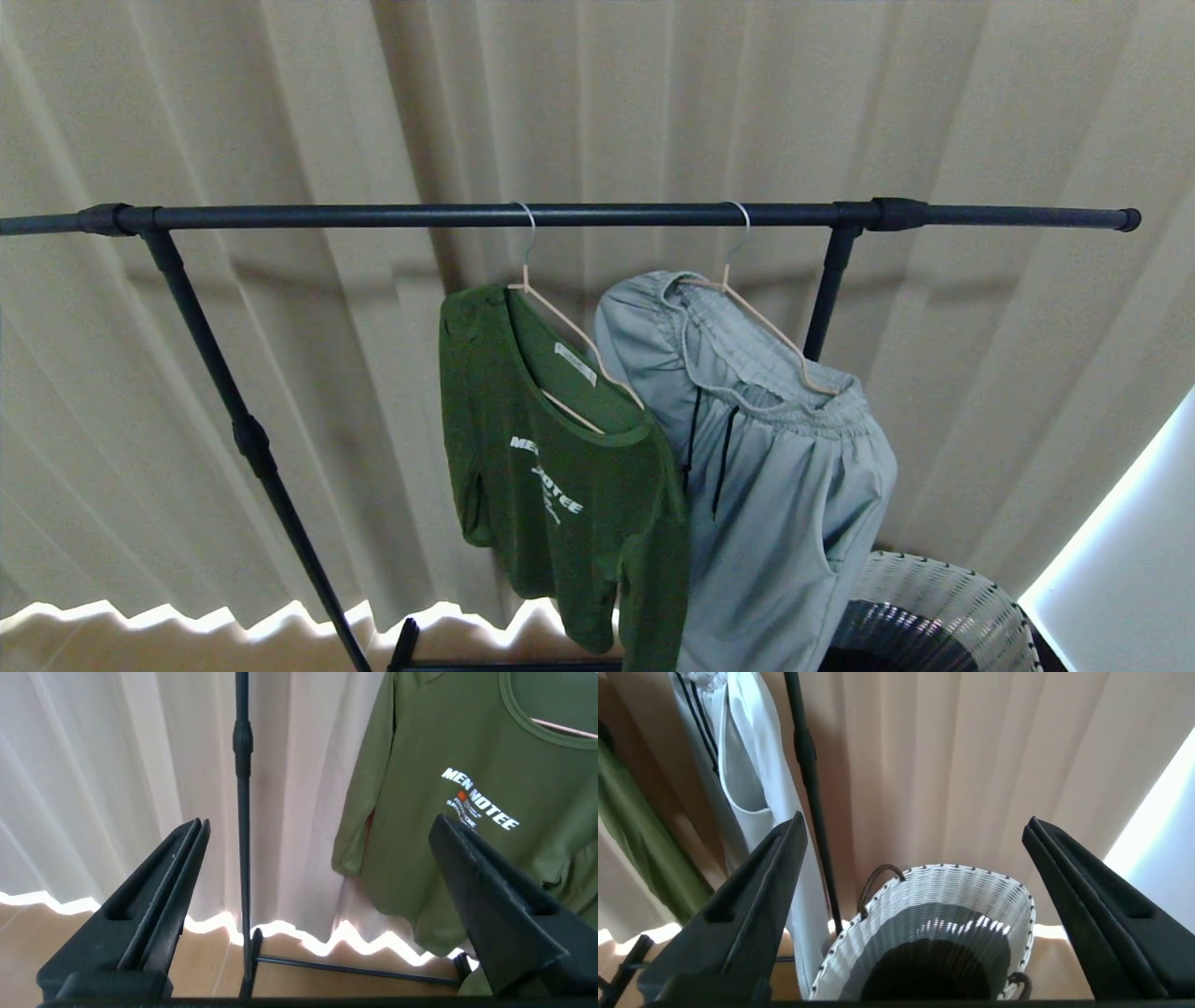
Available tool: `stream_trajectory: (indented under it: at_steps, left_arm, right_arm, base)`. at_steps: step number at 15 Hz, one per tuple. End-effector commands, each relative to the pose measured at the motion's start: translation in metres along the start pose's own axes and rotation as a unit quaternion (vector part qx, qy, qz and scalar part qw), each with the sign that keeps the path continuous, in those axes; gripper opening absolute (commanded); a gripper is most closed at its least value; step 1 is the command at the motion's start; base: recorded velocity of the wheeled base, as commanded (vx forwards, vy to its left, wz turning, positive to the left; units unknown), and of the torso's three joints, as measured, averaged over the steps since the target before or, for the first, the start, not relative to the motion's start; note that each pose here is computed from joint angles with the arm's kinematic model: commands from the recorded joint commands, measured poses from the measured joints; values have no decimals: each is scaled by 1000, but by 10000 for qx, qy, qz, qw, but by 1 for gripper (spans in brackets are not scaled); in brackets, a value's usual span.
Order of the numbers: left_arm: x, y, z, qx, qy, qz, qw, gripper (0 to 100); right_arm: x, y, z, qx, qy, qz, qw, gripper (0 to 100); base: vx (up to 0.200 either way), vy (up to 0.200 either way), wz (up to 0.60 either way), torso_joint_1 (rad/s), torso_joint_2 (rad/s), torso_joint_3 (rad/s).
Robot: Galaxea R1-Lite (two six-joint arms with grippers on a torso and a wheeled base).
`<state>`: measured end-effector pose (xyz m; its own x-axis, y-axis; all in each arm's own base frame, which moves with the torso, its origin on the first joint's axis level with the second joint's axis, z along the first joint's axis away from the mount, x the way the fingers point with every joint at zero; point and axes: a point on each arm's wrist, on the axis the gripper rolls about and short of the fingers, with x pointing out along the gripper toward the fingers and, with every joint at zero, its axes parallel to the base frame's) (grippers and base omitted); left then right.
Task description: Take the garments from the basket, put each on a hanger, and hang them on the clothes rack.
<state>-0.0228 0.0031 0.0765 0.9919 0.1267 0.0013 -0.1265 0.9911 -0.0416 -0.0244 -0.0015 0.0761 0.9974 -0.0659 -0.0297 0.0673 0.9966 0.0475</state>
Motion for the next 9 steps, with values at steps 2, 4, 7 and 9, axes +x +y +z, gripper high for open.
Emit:
stream_trajectory:
  at_steps: [2, 4, 7, 9]
  left_arm:
    - [0, 0, 0, -1, -9, -7, 10000, 100]
    - [0, 0, 0, -1, -9, 1, 10000, 100]
    - [0, 0, 0, -1, -9, 1, 10000, 100]
    - [0, 0, 0, -1, -9, 1, 10000, 100]
  right_arm:
    - [0, 0, 0, 14, -11, 1, 10000, 100]
    - [0, 0, 0, 6, -11, 1, 10000, 100]
    - [0, 0, 0, -2, -3, 0, 10000, 100]
    - [0, 0, 0, 5, -4, -8, 10000, 100]
  base:
    - [0, 0, 0, 0, 0, 0]
    - [0, 0, 0, 0, 0, 0]
    - [0, 0, 0, 0, 0, 0]
    - [0, 0, 0, 0, 0, 0]
